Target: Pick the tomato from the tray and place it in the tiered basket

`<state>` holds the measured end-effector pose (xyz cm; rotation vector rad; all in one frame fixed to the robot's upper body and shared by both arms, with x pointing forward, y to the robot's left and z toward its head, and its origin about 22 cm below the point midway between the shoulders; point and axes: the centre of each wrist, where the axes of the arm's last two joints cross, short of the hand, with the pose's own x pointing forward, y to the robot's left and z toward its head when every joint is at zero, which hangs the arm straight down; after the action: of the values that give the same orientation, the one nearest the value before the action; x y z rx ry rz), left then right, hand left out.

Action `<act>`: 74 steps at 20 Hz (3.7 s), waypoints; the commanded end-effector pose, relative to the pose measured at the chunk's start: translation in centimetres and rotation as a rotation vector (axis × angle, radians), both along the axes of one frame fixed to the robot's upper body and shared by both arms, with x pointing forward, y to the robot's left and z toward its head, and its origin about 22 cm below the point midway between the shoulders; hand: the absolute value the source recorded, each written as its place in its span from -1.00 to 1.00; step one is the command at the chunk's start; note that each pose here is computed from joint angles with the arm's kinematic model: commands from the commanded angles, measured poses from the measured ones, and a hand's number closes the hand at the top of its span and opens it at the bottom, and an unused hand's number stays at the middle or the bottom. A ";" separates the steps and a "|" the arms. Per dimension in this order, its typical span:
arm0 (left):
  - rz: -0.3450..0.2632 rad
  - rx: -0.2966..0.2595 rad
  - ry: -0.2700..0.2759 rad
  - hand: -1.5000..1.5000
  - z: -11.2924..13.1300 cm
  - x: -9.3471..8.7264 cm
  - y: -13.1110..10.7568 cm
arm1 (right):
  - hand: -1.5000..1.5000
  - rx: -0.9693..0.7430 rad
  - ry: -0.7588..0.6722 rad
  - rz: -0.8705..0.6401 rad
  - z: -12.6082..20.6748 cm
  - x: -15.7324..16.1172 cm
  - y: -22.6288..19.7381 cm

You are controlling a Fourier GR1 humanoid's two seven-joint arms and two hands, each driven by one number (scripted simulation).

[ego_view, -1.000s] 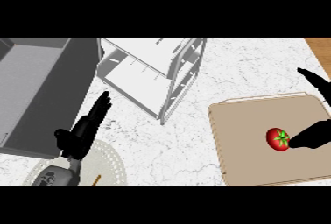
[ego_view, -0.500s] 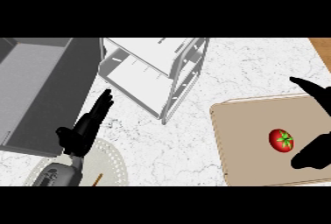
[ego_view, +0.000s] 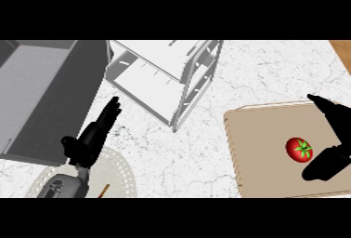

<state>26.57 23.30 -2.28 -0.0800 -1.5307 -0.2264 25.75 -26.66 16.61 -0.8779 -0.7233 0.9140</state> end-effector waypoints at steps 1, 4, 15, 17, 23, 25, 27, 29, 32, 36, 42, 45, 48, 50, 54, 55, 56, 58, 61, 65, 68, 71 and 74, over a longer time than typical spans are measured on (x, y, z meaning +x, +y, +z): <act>0.003 0.015 0.004 0.00 -0.2 -0.4 -1.5 | -1.00 -0.049 0.093 -0.108 -1.8 0.4 0.0; 0.011 0.012 0.001 0.00 -1.0 0.2 0.4 | -1.00 -0.018 0.096 -0.117 -3.0 -1.2 0.0; 0.010 -0.006 0.004 0.00 0.1 0.4 0.9 | -1.00 -0.022 0.118 -0.188 -5.8 0.9 -2.8; -0.007 0.000 0.001 0.00 -1.2 -1.0 -1.7 | -1.00 -0.021 0.120 -0.174 -6.4 0.2 -2.0; 0.008 0.022 0.003 0.00 0.3 -1.4 1.4 | -1.00 -0.017 0.141 -0.173 -9.4 1.1 -3.7; 0.019 -0.006 -0.011 0.00 -0.6 0.3 1.8 | -1.00 0.005 0.122 -0.184 -9.5 1.6 -2.0; 0.012 0.009 0.000 0.00 0.0 -0.6 0.2 | -1.00 0.006 0.126 -0.169 -10.1 0.7 -3.7; 0.018 -0.003 0.000 0.00 -1.3 0.8 -0.4 | -1.00 0.006 0.133 -0.154 -13.0 0.1 -2.4; 0.002 0.006 0.004 0.00 0.7 -0.2 1.3 | 1.00 0.067 0.069 -0.158 -12.9 1.1 -2.1; 0.016 0.011 0.001 0.00 -0.7 0.9 0.9 | 1.00 0.084 -0.073 -0.071 -12.5 -0.3 -2.3; 0.004 0.010 0.001 0.00 -1.4 -1.2 -0.3 | 1.00 0.075 -0.083 -0.060 -11.2 2.0 -2.9; 0.011 0.003 0.006 0.00 0.1 0.6 -0.3 | 1.00 0.036 -0.106 -0.101 -10.6 -0.3 -0.1; 0.018 0.009 -0.013 0.00 -0.5 -0.2 0.4 | 1.00 -0.021 -0.115 -0.222 -10.9 -3.3 4.0; 0.028 0.007 0.002 0.00 1.5 0.6 1.4 | 1.00 -0.070 -0.108 -0.288 -12.2 -5.5 6.6; 0.016 0.009 -0.007 0.00 0.8 0.2 -0.4 | 1.00 -0.130 -0.190 -0.320 -10.0 -8.5 8.1; 0.006 0.029 -0.004 0.00 0.8 -0.2 1.4 | 1.00 -0.129 -0.224 -0.329 -8.1 -8.5 8.8; 0.007 0.006 -0.005 0.00 -0.3 -0.6 0.5 | 1.00 -0.108 -0.288 -0.329 -8.7 -9.1 9.6; 0.022 0.003 0.005 0.00 0.7 0.5 1.2 | 1.00 0.018 -0.413 -0.342 -6.8 -9.2 9.8; 0.010 0.012 -0.010 0.00 0.5 0.0 0.1 | 1.00 0.220 -0.548 -0.323 -3.3 -9.6 11.7; 0.000 0.018 0.002 0.00 0.4 0.7 0.2 | 1.00 0.224 -0.749 -0.268 0.7 -9.8 13.0; 0.004 0.013 -0.002 0.00 0.1 0.1 -1.7 | 1.00 0.175 -0.763 -0.216 3.1 -8.4 14.6; -0.014 0.004 -0.007 0.00 1.4 0.4 -0.3 | 1.00 0.186 -0.799 -0.221 5.6 -7.3 16.4; -0.009 0.006 0.002 0.00 -0.4 -1.1 -0.4 | 1.00 0.220 -0.806 -0.235 7.5 -4.4 16.3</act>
<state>26.33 23.18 -1.89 -0.0817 -1.5341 -0.2397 19.58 -11.50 20.87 -1.1024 -1.4748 0.3124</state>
